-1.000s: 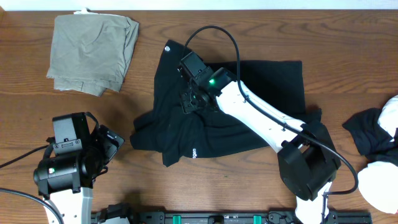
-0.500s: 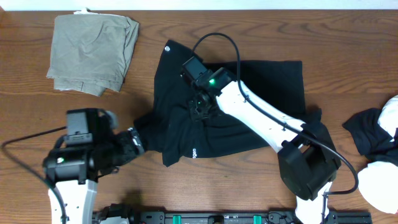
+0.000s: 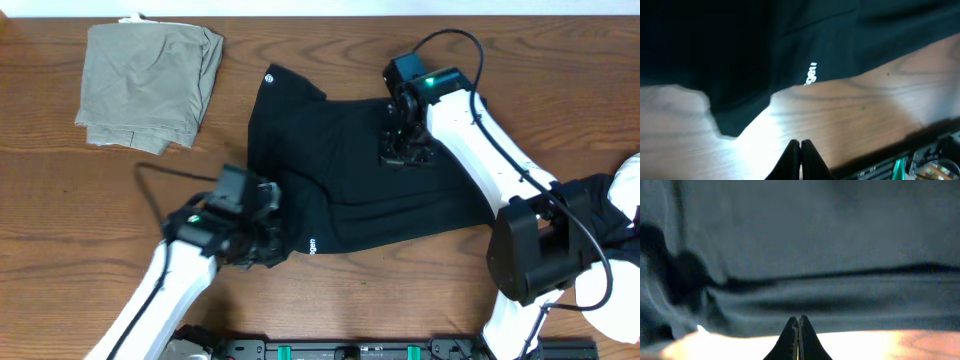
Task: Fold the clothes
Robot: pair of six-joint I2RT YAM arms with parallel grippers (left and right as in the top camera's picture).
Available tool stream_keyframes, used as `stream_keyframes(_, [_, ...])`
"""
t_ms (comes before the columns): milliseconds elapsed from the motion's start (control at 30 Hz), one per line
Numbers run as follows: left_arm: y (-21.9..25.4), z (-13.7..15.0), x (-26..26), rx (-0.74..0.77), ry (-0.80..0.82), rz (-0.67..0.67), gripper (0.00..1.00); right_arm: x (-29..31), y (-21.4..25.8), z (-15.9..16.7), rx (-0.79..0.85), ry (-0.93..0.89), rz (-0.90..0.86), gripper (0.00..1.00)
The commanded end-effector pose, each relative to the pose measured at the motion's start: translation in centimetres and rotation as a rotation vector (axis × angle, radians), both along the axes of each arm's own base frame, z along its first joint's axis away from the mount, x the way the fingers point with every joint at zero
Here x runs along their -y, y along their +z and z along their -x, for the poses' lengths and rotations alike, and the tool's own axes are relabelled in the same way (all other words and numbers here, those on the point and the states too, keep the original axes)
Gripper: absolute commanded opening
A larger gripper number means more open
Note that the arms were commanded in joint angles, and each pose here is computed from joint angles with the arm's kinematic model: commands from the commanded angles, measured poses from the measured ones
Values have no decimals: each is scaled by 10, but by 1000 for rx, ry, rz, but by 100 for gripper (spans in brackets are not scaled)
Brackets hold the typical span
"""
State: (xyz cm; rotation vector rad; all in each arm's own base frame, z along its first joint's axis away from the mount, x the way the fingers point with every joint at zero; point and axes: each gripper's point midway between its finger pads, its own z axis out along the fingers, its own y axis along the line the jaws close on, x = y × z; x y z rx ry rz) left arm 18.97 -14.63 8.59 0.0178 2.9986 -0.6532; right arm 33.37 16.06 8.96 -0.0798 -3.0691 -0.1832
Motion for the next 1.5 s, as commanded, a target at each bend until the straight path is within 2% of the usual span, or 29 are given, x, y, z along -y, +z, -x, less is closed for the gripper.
stream_keyframes(0, [-27,3,3,-115,51,-63,6,-2,10,9,-11,66,-20,1])
stream_keyframes(167, [-57,4,-1,-214,64,-122,6,-1,10,12,-20,81,-14,1])
stream_keyframes(500, [-72,-7,-21,-183,89,-246,6,1,10,11,-11,85,0,1])
stream_keyframes(733, [-71,-13,-24,-147,63,-252,6,0,10,8,-2,85,-3,1])
stream_keyframes(833, [-72,-18,-33,-133,103,-289,6,0,10,8,-2,85,-4,1])
stream_keyframes(1200, [-75,-36,-40,-99,153,-265,6,1,10,10,-10,87,0,1])
stream_keyframes(1467, [-89,-35,-74,-184,260,-321,6,17,9,16,-28,88,82,1])
